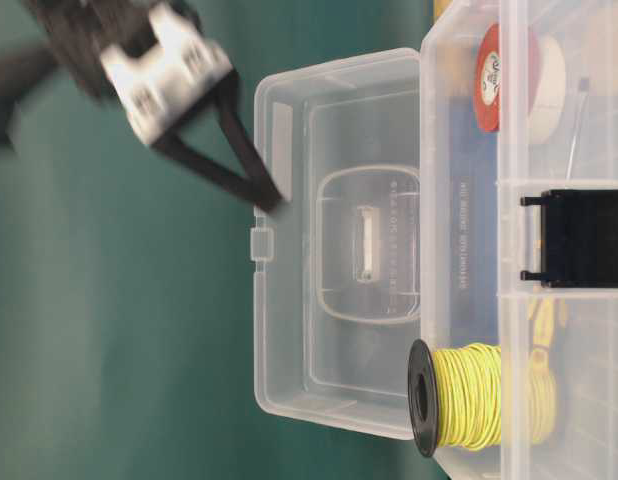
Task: Pick the screwdriver from the toolbox among several items.
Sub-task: 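Reach the right gripper into the toolbox over the yellow-black screwdriver handle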
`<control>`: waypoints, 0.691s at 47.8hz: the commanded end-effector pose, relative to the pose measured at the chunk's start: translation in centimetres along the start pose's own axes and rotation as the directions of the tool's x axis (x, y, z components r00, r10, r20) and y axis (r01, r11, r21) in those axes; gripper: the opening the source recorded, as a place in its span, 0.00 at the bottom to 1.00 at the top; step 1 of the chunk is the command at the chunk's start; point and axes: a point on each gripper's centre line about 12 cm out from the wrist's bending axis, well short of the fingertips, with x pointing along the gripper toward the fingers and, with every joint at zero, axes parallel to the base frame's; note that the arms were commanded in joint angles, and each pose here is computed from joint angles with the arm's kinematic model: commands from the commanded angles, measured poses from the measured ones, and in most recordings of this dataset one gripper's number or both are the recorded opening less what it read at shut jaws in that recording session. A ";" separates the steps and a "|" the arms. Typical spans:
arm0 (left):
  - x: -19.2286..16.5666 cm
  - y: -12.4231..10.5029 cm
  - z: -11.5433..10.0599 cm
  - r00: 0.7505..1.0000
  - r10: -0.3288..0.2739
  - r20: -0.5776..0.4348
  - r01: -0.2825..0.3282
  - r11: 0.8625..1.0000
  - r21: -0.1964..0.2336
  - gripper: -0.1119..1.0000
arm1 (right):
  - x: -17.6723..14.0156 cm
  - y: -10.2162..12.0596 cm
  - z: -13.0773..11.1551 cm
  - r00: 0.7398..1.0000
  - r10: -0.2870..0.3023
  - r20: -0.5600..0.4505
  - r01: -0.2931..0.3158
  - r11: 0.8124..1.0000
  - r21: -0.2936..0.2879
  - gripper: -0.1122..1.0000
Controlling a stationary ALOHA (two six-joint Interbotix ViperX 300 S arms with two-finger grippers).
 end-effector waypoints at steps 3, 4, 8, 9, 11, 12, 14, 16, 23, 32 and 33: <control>0.2 0.1 0.3 1.000 0.004 0.006 -0.003 1.000 -0.004 0.10 | 3.4 -0.7 1.5 0.996 -0.025 -0.083 0.027 0.999 0.018 0.73; 0.2 0.1 0.3 1.000 0.004 0.006 -0.003 1.000 -0.004 0.10 | 4.0 -0.9 1.4 0.995 -0.029 -0.099 0.031 0.999 0.020 0.78; 0.2 0.0 0.3 1.000 0.002 0.006 -0.002 1.000 -0.007 0.10 | 6.9 -1.2 0.9 0.986 -0.039 -0.164 0.044 0.999 0.024 0.88; 0.2 0.1 0.2 1.000 0.004 0.005 -0.004 1.000 -0.007 0.10 | 7.4 -1.3 0.8 0.984 -0.042 -0.176 0.047 0.999 0.024 0.87; 0.2 0.0 0.2 1.000 0.003 0.005 -0.003 1.000 -0.009 0.10 | 8.6 -1.4 0.4 0.979 -0.044 -0.200 0.050 0.998 0.024 0.85; 0.2 0.0 0.2 1.000 0.003 0.003 -0.003 1.000 -0.009 0.10 | 9.2 -1.4 0.2 0.976 -0.045 -0.212 0.051 0.998 0.023 0.84; 0.2 0.1 0.2 1.000 0.004 0.005 -0.004 1.000 -0.009 0.10 | 10.3 -1.6 -0.3 0.971 -0.048 -0.235 0.055 0.998 0.023 0.82; 0.2 0.1 0.2 1.000 0.004 0.003 -0.004 1.000 -0.007 0.10 | 11.2 -1.7 -0.8 0.965 -0.050 -0.256 0.059 0.998 0.024 0.82; 0.2 0.1 0.1 1.000 0.004 0.003 -0.004 1.000 -0.007 0.10 | 13.9 -1.9 -2.3 0.949 -0.056 -0.310 0.066 0.997 0.024 0.82; 0.2 0.0 0.0 1.000 0.003 -0.003 -0.003 1.000 -0.009 0.10 | 16.0 -2.3 -4.3 0.927 -0.061 -0.370 0.080 0.996 0.037 0.82; 0.2 0.0 0.0 1.000 0.003 -0.003 -0.003 1.000 -0.009 0.10 | 16.0 -2.3 -4.4 0.925 -0.061 -0.374 0.082 0.996 0.041 0.82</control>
